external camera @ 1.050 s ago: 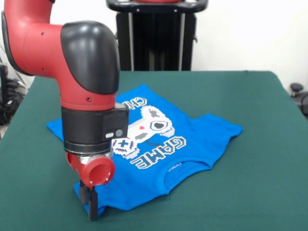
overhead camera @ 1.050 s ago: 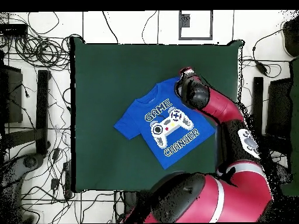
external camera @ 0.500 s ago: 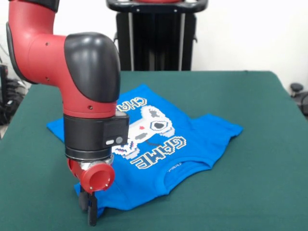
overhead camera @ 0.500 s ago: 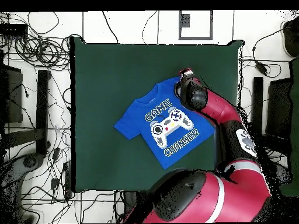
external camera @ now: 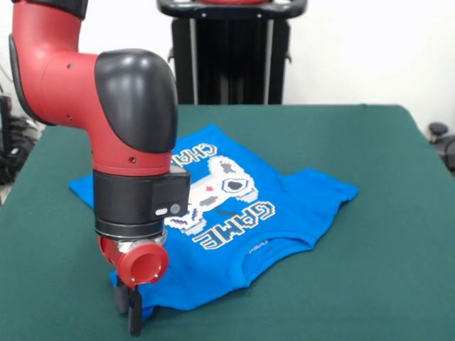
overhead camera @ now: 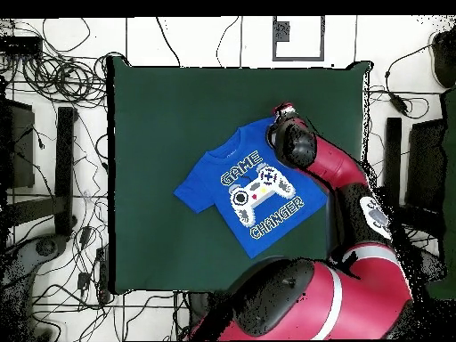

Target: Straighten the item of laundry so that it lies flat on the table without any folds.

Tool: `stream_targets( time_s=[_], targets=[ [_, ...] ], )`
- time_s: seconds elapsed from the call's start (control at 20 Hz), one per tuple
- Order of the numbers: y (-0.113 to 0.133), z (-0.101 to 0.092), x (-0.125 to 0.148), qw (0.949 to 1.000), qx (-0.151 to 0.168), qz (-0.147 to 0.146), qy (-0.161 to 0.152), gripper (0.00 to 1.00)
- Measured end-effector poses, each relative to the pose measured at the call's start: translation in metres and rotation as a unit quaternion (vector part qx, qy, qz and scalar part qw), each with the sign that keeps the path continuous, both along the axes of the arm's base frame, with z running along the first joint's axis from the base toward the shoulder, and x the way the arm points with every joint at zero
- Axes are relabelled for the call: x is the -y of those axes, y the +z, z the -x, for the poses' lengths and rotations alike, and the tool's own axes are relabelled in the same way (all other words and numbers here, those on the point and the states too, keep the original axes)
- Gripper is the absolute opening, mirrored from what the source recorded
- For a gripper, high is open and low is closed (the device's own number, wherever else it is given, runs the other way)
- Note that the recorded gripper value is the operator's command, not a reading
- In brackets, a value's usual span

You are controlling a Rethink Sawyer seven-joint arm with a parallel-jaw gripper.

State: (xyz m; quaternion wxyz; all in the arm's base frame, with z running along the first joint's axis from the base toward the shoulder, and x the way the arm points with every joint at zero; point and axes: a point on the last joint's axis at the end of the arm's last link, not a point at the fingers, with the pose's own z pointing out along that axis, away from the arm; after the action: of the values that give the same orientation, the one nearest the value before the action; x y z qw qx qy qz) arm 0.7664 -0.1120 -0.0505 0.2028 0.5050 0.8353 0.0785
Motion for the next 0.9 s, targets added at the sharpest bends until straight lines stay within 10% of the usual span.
stream_targets(
  time_s=[0.9],
  targets=[
    [0.025,0.008,-0.007,0.9999,0.0,0.005,0.012,1.0]
  ],
)
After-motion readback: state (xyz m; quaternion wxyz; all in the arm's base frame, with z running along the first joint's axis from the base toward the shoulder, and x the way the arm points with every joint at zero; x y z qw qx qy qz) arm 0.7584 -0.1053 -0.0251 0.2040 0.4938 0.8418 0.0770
